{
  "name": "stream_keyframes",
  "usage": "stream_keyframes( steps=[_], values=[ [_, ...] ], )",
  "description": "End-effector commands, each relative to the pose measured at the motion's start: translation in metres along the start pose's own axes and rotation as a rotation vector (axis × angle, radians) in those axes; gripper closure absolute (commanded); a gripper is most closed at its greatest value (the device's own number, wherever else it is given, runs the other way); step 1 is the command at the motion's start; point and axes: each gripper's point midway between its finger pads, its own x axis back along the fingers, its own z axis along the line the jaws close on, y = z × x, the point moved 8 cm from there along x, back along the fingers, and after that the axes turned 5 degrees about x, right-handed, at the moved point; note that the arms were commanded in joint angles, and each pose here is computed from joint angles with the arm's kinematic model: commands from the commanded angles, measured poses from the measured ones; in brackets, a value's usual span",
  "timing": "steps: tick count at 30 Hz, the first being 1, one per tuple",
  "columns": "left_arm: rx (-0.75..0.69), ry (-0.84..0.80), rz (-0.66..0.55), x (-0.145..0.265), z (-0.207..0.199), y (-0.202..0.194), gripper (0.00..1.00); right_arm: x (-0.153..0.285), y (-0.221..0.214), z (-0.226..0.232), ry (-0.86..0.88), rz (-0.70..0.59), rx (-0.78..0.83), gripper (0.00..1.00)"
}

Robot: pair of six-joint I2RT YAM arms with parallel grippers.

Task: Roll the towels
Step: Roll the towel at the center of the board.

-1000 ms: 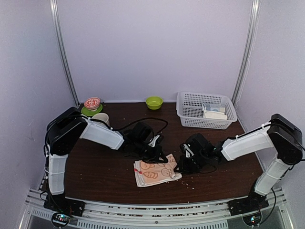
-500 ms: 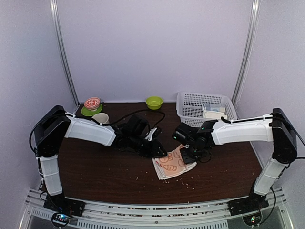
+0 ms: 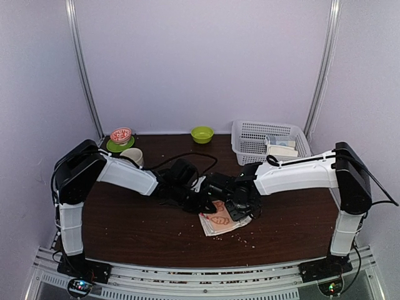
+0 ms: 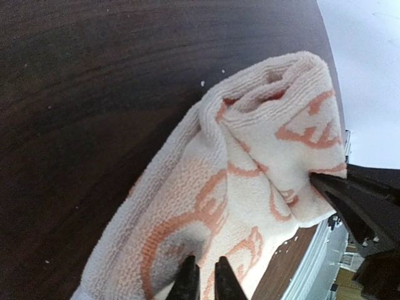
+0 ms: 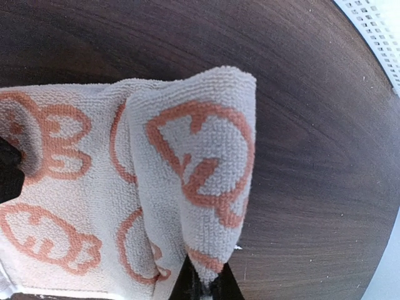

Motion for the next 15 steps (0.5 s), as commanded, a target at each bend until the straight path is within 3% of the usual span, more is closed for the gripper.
stream_keyframes(
  steps=[1,4,15],
  values=[
    [0.004,0.048,-0.012,-0.006,0.020,-0.003,0.94,0.006,0.006,0.000,-0.020,-0.018,-0.012,1.00],
    [0.010,0.050,-0.010,-0.008,0.023,-0.004,1.00,0.008,0.010,0.004,0.018,-0.027,-0.025,1.00],
    [0.014,0.040,-0.008,-0.008,0.024,-0.006,1.00,0.010,0.016,0.028,0.159,-0.027,-0.050,1.00]
  ],
)
